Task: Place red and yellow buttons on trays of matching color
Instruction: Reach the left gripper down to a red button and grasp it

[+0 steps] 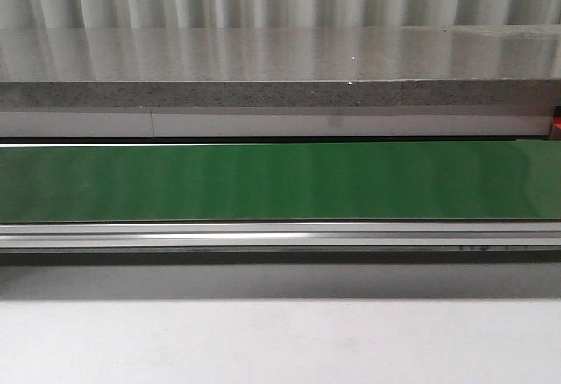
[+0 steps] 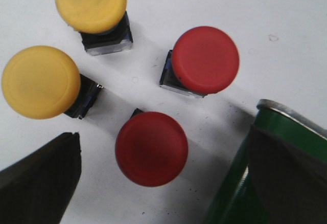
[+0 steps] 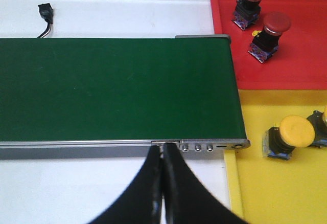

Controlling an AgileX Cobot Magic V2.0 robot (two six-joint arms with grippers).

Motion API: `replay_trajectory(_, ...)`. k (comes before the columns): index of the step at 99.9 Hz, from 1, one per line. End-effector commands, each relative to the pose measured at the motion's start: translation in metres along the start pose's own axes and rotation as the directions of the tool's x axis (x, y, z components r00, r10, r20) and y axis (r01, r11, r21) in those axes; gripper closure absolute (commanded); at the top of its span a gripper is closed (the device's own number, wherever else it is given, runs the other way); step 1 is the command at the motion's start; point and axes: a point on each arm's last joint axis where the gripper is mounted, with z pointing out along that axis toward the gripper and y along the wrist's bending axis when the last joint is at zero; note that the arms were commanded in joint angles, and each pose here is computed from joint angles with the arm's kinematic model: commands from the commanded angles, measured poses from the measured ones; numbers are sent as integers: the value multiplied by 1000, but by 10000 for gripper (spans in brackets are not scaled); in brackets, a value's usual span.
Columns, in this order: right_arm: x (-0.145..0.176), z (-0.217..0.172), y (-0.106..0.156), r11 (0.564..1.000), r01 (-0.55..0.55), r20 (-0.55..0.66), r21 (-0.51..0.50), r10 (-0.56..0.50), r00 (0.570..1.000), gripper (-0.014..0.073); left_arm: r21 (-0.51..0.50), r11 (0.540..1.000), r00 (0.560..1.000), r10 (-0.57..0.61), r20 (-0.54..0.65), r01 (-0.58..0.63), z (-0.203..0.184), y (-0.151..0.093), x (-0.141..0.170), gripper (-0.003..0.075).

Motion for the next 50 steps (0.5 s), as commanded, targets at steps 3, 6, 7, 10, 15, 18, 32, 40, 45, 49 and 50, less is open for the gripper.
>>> replay_trajectory(3, -12, -6, 1, 1000, 12, 84, -1, -11, 996, 662, 22, 1000, 995, -20, 101, 18, -16, 0, -16, 92)
replay_trajectory(6, -12, -6, 1, 1000, 12, 84, -1, -11, 996, 662, 19, 1000, 994, -23, 105, 21, -15, 2, -16, 92)
replay_trajectory(7, -12, -6, 1, 1000, 12, 84, -1, -11, 996, 662, 19, 1000, 994, -23, 105, 21, -15, 2, -16, 92)
replay_trajectory(10, -12, -6, 1, 1000, 12, 84, -1, -11, 996, 662, 19, 1000, 994, -25, 110, 23, -15, 3, -17, 92)
replay_trajectory(15, -12, -6, 1, 1000, 12, 84, -1, -11, 996, 662, 17, 999, 993, -31, 115, 30, -15, 5, -18, 92)
replay_trajectory(18, -12, -6, 1, 1000, 12, 84, -1, -11, 996, 662, 16, 999, 993, -33, 115, 31, -15, 6, -18, 92)
replay_trajectory(32, -12, -6, 1, 1000, 12, 84, -1, -11, 996, 662, 20, 999, 992, -35, 123, 33, -15, 6, -19, 92)
replay_trajectory(40, -12, -6, 1, 1000, 12, 84, -1, -11, 996, 662, 21, 999, 991, -36, 127, 33, -15, 6, -19, 92)
replay_trajectory(45, -12, -6, 1, 1000, 12, 84, -1, -11, 996, 662, 21, 999, 991, -36, 128, 33, -15, 6, -19, 92)
replay_trajectory(49, -12, -6, 1, 1000, 12, 84, -1, -11, 996, 662, 21, 999, 991, -36, 127, 33, -14, 6, -19, 92)
replay_trajectory(50, -12, -6, 1, 1000, 12, 84, -1, -11, 996, 662, 20, 999, 991, -36, 126, 33, -14, 6, -19, 92)
